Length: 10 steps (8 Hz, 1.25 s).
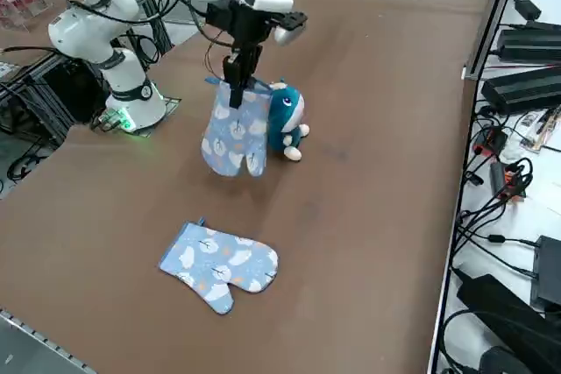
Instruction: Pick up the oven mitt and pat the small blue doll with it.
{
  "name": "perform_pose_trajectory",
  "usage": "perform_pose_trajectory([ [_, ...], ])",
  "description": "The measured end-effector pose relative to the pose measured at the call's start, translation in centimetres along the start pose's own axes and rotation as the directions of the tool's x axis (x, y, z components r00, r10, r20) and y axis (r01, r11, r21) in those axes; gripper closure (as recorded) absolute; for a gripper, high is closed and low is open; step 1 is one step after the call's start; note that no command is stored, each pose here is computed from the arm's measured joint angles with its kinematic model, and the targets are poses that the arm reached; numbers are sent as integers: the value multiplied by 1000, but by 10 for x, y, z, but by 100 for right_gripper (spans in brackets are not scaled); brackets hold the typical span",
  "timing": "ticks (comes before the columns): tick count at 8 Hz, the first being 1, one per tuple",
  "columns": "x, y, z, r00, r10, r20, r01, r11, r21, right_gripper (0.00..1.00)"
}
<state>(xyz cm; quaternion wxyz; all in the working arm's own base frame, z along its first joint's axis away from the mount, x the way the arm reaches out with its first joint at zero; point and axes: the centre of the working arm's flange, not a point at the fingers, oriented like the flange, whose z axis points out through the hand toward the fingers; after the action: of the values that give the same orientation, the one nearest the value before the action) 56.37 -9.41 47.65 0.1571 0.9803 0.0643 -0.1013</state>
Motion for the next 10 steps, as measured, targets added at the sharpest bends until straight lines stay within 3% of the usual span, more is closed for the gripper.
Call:
perform_pose_trajectory([
  [5,33,-23,-10,998,47,-48,-38,984,174,95],
  [8,66,-45,-3,985,173,-15,-159,936,314,95],
  [10,83,-43,0,966,257,-9,-238,906,349,95],
])
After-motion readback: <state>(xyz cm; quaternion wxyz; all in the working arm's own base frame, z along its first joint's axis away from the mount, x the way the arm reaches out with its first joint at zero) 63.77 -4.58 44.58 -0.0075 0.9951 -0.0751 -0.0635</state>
